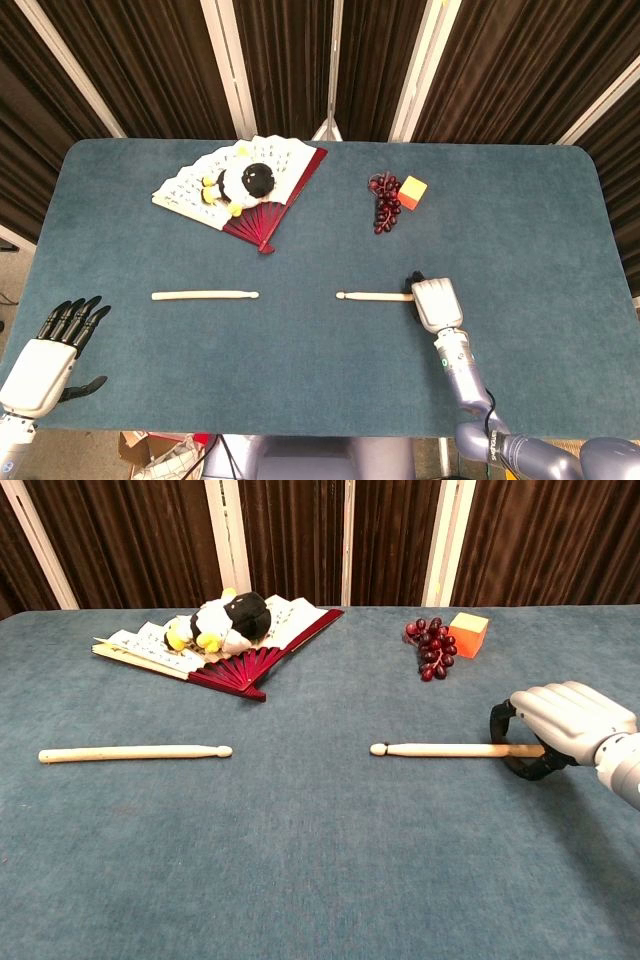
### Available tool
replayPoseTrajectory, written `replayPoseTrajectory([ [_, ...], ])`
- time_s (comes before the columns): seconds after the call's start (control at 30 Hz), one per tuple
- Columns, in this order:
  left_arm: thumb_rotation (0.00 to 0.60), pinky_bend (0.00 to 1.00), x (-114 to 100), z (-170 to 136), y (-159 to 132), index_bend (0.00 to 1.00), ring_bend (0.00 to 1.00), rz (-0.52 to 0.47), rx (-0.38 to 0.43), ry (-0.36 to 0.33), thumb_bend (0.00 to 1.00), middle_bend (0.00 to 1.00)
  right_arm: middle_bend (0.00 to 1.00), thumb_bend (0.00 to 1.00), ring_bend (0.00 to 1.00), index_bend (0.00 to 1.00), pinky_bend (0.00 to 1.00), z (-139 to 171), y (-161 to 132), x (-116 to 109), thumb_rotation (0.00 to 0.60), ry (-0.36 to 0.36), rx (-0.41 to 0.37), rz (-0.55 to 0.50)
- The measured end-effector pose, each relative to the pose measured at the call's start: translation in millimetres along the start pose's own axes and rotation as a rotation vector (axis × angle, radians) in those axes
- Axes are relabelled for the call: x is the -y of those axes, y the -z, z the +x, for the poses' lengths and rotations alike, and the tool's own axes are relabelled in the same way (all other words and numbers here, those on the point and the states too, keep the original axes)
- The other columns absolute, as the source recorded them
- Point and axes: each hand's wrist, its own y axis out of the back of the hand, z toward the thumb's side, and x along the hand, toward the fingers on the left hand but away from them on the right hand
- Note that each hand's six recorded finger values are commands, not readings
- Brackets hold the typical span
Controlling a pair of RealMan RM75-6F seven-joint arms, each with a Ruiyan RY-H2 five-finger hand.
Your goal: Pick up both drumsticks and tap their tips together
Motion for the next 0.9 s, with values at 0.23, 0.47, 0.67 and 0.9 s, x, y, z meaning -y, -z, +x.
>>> replayPoseTrajectory([
  [0.23,0.6,0.0,0,0,0,0.0,0.0,0.0,-0.001,0.001,0.13,0.0,0.67,0.43,0.74,0.82,0.8,2,0,1,0.6,0.01,-0.002,-0.02],
  [0.47,0.6,0.0,0,-1,1,0.0,0.0,-0.002,-0.005,0.003,0.13,0.0,0.7,0.49,0.75,0.86,0.8,6,-1,0,0.6,0.031,-0.02,-0.055],
  [0.67,0.6,0.0,0,-1,0,0.0,0.0,0.0,-0.006,0.005,0.13,0.0,0.77,0.53,0.81,0.86,0.8,12,4,-10,0.6,0.064,-0.037,-0.114],
  [0.9,0.6,0.0,-1,-1,-5,0.01,0.0,0.011,0.004,-0.005,0.13,0.0,0.77,0.53,0.81,0.86,0.8,20,19,-24,0.6,0.1,-0.046,-0.149],
])
